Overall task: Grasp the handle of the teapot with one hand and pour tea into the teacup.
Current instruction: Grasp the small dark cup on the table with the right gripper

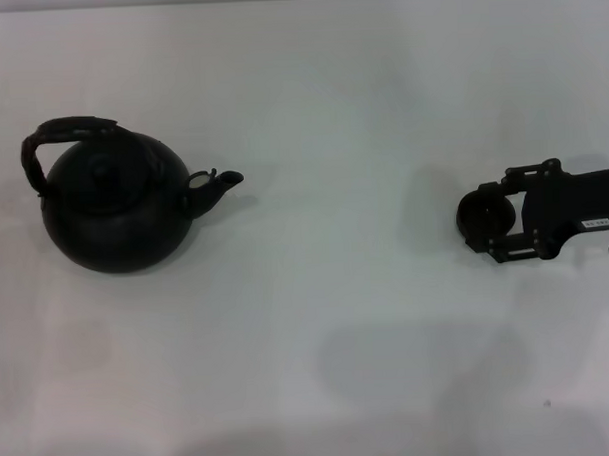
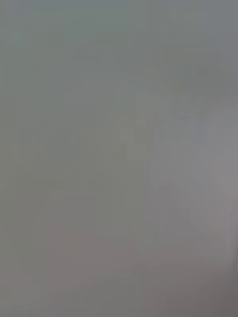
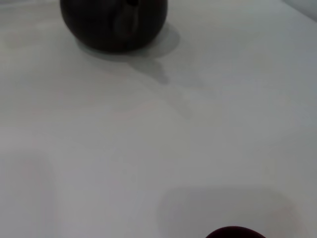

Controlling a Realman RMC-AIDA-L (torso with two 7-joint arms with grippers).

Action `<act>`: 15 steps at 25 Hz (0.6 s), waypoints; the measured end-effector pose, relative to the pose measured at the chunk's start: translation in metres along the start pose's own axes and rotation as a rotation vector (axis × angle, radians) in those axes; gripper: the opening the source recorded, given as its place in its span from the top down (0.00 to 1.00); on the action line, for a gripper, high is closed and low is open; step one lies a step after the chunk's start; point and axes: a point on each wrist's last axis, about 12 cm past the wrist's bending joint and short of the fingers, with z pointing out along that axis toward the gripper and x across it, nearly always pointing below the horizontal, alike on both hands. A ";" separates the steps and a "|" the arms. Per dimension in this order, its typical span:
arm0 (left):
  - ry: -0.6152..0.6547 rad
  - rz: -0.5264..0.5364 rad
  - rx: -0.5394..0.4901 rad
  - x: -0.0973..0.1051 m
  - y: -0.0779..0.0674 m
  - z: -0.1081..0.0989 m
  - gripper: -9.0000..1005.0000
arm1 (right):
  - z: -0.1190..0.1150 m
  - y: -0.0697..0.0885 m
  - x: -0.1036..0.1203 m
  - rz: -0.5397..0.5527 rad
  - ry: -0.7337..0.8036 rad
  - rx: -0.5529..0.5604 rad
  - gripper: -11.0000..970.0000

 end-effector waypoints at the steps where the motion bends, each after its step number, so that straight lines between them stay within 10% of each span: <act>1: 0.000 0.000 0.000 0.000 0.000 0.000 0.14 | 0.000 -0.001 0.000 0.000 0.000 0.004 0.23; 15: -0.002 0.000 0.006 0.000 -0.001 0.003 0.14 | -0.009 -0.002 -0.051 -0.015 -0.112 -0.077 0.25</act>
